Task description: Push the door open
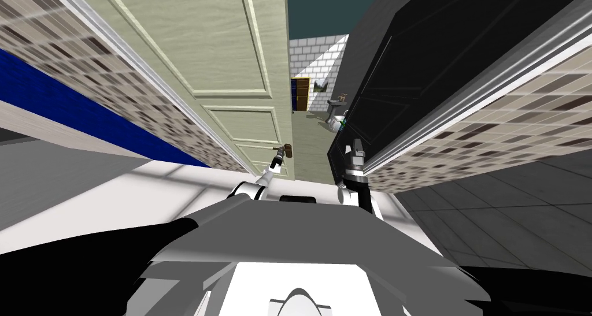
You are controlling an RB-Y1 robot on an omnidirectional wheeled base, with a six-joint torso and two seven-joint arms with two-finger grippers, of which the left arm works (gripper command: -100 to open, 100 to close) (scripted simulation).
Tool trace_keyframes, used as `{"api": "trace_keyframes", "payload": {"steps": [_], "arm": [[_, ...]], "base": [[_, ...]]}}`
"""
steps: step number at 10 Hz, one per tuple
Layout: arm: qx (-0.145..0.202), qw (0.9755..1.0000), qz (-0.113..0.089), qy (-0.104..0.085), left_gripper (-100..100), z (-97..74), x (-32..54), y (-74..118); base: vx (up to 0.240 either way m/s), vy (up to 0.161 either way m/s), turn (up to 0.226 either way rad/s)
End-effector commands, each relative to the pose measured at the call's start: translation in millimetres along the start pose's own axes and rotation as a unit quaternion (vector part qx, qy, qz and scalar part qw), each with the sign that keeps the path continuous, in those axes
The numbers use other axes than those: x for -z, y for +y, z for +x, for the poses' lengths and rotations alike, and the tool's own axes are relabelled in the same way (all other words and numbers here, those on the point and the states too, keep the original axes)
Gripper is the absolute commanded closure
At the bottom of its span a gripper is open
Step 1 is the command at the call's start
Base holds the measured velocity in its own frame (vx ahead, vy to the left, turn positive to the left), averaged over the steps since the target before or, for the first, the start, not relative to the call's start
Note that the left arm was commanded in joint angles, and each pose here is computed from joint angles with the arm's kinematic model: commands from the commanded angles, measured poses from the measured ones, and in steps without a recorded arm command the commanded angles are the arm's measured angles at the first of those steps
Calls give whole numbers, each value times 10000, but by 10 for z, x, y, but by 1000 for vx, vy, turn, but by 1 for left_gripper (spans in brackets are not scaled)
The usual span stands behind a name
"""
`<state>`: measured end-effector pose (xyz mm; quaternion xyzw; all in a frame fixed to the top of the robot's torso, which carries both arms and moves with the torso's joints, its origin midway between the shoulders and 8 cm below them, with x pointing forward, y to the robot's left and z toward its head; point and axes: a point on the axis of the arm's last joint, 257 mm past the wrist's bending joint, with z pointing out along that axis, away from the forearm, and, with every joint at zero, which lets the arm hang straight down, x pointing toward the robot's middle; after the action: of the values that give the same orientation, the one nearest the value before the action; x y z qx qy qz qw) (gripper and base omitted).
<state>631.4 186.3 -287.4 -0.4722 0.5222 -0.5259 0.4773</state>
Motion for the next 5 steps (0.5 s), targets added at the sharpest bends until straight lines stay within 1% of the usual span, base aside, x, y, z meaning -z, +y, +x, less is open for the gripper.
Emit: {"api": "trace_keyframes", "payload": {"steps": [1, 2, 4, 5], "arm": [[7, 10000, -42, -3, 100, 2, 25, 48], [-4, 10000, -5, -85, 100, -101, 8, 6], [-6, 9999, -9, -167, 100, -196, 16, 11], [-6, 9999, -9, -167, 100, -196, 16, 11]], "base": [[0, 0, 0], [107, -50, 33], [142, -92, 58], [114, -46, 11]]}}
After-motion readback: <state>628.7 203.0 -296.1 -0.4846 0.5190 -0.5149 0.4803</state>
